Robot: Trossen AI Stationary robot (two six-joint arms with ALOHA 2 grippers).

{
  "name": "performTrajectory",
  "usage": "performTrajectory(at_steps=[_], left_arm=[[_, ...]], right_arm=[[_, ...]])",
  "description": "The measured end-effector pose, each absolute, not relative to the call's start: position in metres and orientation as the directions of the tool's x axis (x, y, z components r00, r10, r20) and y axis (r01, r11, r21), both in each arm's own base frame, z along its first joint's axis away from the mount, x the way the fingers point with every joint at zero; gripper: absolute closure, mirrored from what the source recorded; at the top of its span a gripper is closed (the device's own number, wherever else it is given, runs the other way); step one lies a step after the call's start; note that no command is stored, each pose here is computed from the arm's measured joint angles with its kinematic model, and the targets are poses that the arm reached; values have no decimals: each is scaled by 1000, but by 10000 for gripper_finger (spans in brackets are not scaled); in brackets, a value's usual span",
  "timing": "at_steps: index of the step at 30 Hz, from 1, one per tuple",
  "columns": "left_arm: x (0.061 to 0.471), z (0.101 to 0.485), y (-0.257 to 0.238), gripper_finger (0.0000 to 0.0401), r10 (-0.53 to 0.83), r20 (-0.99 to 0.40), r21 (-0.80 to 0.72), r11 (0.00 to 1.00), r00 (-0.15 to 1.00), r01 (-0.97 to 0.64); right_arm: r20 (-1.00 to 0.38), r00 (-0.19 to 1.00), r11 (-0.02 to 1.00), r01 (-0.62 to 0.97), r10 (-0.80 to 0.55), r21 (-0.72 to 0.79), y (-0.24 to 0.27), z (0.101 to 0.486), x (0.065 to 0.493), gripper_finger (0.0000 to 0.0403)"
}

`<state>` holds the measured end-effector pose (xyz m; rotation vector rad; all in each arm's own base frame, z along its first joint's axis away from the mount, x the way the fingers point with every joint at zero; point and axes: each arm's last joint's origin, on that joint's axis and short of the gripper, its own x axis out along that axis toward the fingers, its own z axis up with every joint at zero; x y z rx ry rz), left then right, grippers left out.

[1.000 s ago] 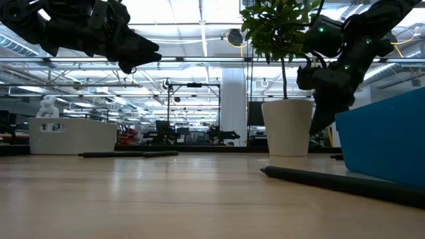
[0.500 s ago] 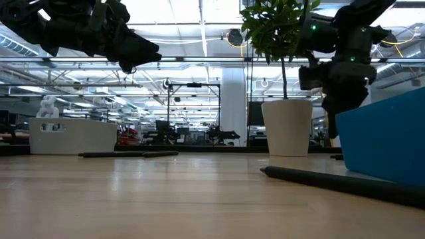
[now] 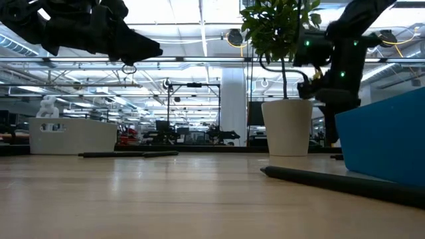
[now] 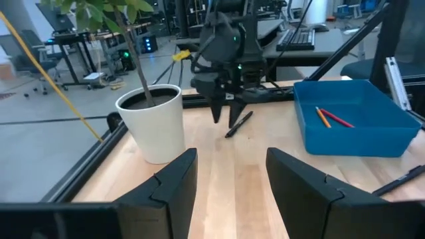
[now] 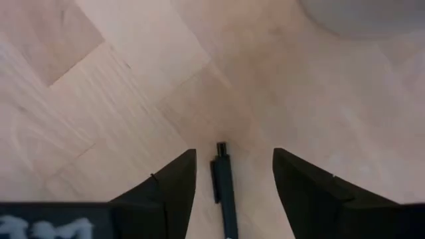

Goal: Sort pens & pencils
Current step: Put the black pen into the white bin

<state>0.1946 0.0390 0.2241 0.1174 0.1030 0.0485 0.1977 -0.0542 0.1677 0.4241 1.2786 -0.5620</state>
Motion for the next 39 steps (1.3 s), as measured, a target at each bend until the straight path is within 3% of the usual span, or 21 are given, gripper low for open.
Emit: performTrajectory(at_steps=[5,16,23,33,39], left_arm=[[195,224,40,215,91,-100,138,987,991,-76],[194,224,41,215,101,-99,140,986,990,-86],[194,224,41,215,102,-99,141,986,990,-88],[194,224,41,215,102,-99,141,986,990,-88],[194,224,41,215,102,-100,141,986,990,-88]], right_arm=[[-992,118,799,600,-37,42,-55,141,193,230],[-1000,29,825,565,-5,12,-56,120,193,250],[-1000,24,830,557,-3,11,-55,119,193,377],[-999,34,834,552,-10,10,-56,120,193,377],[-988,146,828,560,-46,44,-56,133,196,377]])
